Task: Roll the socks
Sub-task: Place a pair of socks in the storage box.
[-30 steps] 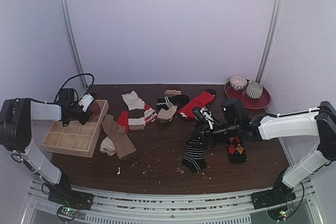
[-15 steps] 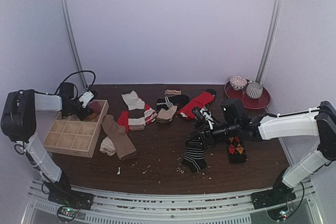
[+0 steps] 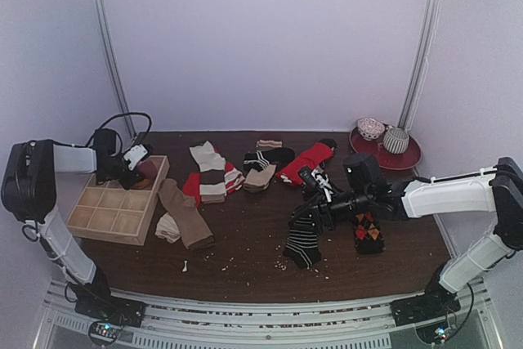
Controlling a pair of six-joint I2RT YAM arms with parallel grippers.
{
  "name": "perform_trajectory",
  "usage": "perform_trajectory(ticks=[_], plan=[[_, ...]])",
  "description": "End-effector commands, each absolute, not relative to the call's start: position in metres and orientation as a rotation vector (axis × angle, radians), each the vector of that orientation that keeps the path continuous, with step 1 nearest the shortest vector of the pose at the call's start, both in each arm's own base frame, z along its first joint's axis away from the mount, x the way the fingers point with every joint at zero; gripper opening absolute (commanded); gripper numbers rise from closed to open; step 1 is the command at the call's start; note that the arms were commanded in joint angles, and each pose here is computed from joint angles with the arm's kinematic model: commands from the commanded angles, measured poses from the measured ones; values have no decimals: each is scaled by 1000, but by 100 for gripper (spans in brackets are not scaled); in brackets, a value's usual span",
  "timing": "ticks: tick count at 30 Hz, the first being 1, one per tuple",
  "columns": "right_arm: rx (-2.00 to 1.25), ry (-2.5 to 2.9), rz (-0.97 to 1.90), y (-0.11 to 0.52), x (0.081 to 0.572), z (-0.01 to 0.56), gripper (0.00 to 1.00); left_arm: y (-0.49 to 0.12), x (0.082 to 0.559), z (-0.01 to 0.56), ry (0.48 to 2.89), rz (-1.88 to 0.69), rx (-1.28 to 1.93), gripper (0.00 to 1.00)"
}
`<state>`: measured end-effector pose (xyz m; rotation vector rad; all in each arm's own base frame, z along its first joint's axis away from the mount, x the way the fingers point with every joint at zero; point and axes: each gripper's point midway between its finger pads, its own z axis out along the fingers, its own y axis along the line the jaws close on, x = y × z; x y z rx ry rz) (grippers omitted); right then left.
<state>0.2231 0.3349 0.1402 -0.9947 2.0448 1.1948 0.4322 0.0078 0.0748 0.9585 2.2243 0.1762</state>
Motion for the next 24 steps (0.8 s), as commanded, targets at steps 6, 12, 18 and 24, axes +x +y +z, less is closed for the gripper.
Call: perform_trajectory(ticks=[6,12,18,24], plan=[[-1002,2017,1240,337,219,148,63,4,421,43,2391,153,1015,0],[-1002,2013,1233,336,219,149,63,-4,415,13,2490,122,1064,0],[-1000,2008,1239,336,219,151,63,-8,414,7,2487,90,1073,0],[-1000,1997,1233,335,218,155,63,-8,418,2,2501,105,1041,0]])
